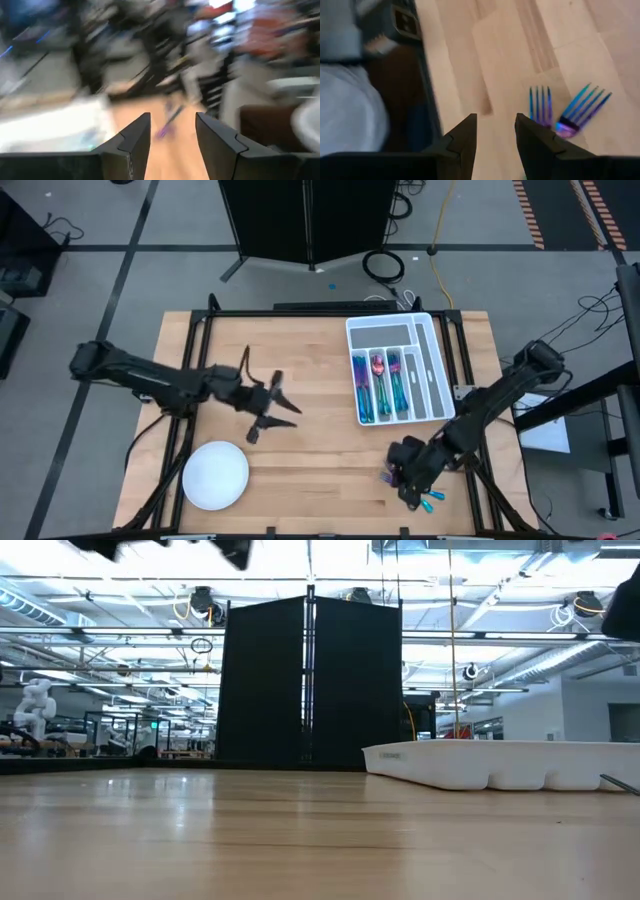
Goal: Sort silverware
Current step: Put the blue fork into the utensil organizer
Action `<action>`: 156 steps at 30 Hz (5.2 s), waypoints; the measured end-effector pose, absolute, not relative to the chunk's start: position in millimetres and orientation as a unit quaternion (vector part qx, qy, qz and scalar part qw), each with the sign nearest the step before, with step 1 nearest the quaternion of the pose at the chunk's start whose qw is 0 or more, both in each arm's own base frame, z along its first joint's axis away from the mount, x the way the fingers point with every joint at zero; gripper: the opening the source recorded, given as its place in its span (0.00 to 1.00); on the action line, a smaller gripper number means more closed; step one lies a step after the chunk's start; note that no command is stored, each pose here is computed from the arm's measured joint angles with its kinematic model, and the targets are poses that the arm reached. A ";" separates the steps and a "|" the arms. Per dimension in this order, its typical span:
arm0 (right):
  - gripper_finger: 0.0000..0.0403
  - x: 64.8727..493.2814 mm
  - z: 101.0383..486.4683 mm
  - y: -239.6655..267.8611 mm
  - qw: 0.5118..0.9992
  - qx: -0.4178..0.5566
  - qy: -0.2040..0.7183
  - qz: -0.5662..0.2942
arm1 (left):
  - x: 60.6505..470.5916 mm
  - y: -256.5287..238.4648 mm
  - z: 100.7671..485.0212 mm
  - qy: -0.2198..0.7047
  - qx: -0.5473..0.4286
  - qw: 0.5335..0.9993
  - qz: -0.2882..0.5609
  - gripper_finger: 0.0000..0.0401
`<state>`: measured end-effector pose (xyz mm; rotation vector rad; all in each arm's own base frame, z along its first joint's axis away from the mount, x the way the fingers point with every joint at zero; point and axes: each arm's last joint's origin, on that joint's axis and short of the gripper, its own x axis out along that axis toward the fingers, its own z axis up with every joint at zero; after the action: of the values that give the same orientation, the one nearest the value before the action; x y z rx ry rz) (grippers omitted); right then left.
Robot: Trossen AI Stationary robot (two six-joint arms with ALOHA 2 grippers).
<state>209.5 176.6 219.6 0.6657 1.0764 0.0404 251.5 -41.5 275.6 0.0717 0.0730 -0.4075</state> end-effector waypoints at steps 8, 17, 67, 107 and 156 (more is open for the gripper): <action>0.30 214.9 222.6 198.0 0.786 0.177 0.593 -0.009 | 217.6 -74.0 278.0 0.108 -0.014 0.992 -0.064 0.39; 0.30 218.5 215.9 229.0 0.761 0.139 0.632 -0.046 | 244.9 -88.6 261.8 0.070 0.098 0.992 -0.037 0.39; 0.20 178.0 138.1 236.0 0.716 0.148 0.677 -0.080 | 261.5 -91.1 239.6 0.106 0.059 0.989 -0.090 0.39; 0.00 179.5 253.5 75.6 0.713 0.385 0.414 -0.414 | 262.2 -91.4 242.8 0.090 0.056 0.990 -0.089 0.39; 0.08 202.2 158.4 -64.8 0.607 0.441 0.474 -0.461 | 261.3 -91.0 238.8 0.111 0.059 0.988 -0.090 0.39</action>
<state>202.2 -64.8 158.4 1.0205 1.0960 -1.0660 261.3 -91.0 238.8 0.1184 0.2227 -0.1800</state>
